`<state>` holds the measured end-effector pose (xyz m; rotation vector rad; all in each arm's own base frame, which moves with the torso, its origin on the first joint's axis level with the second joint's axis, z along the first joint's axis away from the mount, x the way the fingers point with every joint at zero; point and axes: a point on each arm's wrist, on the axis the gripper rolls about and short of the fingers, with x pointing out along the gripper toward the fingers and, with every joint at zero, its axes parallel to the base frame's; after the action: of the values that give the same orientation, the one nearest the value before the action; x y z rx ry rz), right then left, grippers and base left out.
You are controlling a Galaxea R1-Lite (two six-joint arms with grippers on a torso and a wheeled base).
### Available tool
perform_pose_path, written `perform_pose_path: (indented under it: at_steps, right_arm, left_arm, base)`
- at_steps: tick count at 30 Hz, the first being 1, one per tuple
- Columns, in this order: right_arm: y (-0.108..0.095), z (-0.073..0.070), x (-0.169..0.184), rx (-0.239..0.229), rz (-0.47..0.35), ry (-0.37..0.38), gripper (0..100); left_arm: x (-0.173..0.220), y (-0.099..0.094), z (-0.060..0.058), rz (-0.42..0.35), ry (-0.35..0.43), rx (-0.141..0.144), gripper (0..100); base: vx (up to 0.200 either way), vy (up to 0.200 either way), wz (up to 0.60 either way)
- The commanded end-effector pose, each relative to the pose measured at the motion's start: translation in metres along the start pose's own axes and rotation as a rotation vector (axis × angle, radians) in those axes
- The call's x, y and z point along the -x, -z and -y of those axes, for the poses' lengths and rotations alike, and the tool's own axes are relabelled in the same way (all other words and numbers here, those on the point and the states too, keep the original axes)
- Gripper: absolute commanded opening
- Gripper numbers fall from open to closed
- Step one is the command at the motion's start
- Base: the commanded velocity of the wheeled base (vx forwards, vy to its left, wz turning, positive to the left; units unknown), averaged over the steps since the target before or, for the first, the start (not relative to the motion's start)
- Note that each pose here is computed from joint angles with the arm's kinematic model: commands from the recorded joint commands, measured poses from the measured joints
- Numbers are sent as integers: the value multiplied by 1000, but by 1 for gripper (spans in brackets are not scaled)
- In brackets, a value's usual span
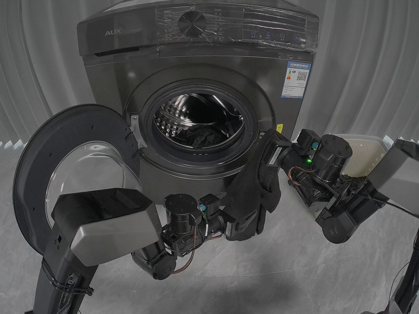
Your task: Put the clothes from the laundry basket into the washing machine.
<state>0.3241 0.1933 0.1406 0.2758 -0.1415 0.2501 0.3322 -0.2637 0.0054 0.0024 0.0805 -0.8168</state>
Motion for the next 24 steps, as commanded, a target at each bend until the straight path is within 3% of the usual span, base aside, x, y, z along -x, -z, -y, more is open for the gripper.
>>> perform_pose_path:
  at_steps: [1,5,13,18,24]
  right_arm:
    - [2,-10,-4,2,-21,12,0]
    - [2,-22,-9,8,-52,7,0]
    - [3,-29,-24,5,-57,48,0]
    - [2,-30,-24,-13,-54,55,0]
    - [-4,-31,-22,-33,-44,53,0]
  left_arm:
    - [-7,4,-1,9,-2,-1,100]
    - [-8,8,-2,9,-5,-1,100]
    - [-7,9,-6,10,-46,-4,100]
    - [-15,23,-10,-2,-68,-46,100]
    - [-23,27,-13,10,-83,-48,100]
  base:
    - [0,0,0]
    - [0,0,0]
    - [0,0,0]
    - [0,0,0]
    - [0,0,0]
